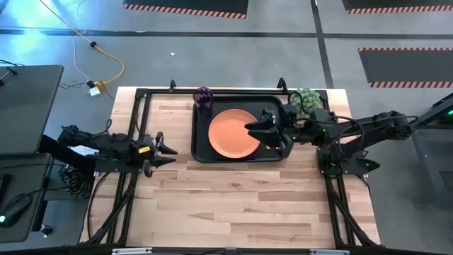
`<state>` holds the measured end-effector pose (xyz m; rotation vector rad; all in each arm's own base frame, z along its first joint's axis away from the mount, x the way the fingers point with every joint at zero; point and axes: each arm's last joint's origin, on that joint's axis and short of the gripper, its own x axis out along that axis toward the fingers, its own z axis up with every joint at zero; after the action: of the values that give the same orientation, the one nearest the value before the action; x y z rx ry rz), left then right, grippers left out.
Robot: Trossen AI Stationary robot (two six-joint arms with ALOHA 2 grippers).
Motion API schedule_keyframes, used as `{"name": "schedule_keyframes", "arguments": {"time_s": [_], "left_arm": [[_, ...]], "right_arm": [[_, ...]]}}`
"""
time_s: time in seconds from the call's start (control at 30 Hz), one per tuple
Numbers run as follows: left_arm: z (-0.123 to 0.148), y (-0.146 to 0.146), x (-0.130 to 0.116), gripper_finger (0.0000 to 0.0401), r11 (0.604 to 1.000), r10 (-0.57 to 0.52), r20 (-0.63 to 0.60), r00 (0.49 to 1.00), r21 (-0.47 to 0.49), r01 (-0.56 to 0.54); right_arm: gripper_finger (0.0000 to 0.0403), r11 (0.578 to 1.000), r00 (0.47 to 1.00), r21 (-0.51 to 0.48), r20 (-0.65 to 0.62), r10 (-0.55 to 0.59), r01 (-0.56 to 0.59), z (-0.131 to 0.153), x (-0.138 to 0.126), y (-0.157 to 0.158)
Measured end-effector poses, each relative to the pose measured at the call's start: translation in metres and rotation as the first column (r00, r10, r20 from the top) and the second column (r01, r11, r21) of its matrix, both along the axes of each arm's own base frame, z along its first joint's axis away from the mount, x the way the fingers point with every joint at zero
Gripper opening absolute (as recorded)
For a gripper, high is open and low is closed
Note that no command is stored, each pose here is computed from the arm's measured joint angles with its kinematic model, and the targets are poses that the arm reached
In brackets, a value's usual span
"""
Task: Pick and place plate/cup/fork/spoon on tray
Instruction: Return to Home Position
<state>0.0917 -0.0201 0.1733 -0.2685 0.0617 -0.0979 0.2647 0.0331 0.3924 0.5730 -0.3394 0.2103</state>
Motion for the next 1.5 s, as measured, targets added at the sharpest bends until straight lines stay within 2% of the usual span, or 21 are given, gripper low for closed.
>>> {"name": "schedule_keyframes", "arguments": {"time_s": [0.2, 0.37, 0.63, 0.87, 1.17, 1.37, 1.5], "left_arm": [[-0.001, 0.0, 0.002, 0.0133, 1.0, 0.01, 0.045, 0.999, 0.017, -0.011], [-0.001, 0.001, 0.002, 0.0133, 0.998, 0.013, 0.043, 0.999, 0.054, -0.015], [-0.001, 0.001, 0.002, 0.0133, 0.999, 0.014, 0.04, 0.999, 0.037, -0.015], [-0.001, 0.001, 0.002, 0.0133, 0.999, 0.013, 0.04, 0.999, 0.037, -0.015], [-0.001, 0.001, 0.002, 0.0133, 0.999, 0.013, 0.04, 0.999, 0.037, -0.015], [-0.001, 0.001, 0.002, 0.0133, 0.999, 0.013, 0.04, 0.999, 0.037, -0.015], [-0.001, 0.001, 0.002, 0.0133, 0.999, 0.013, 0.04, 0.999, 0.037, -0.015]], "right_arm": [[0.0144, 0.999, 0.999, -0.008, 0.012, 0.041, -0.041, 0.003, -0.005, 0.002], [0.0144, 0.996, 0.997, -0.083, 0.068, 0.038, -0.033, 0.014, -0.018, 0.001], [0.0144, 0.968, 0.98, -0.245, 0.176, 0.097, -0.052, 0.034, -0.05, 0.0], [0.0144, 0.933, 0.993, -0.359, 0.103, 0.066, -0.024, 0.036, -0.077, -0.005], [0.0144, 0.883, 0.998, -0.468, 0.067, 0.007, 0.026, 0.023, -0.127, -0.014], [0.0144, 0.851, 0.996, -0.522, 0.086, -0.013, 0.056, 0.002, -0.163, -0.018], [0.0144, 0.847, 0.995, -0.528, 0.096, -0.016, 0.064, -0.018, -0.182, -0.019]]}}
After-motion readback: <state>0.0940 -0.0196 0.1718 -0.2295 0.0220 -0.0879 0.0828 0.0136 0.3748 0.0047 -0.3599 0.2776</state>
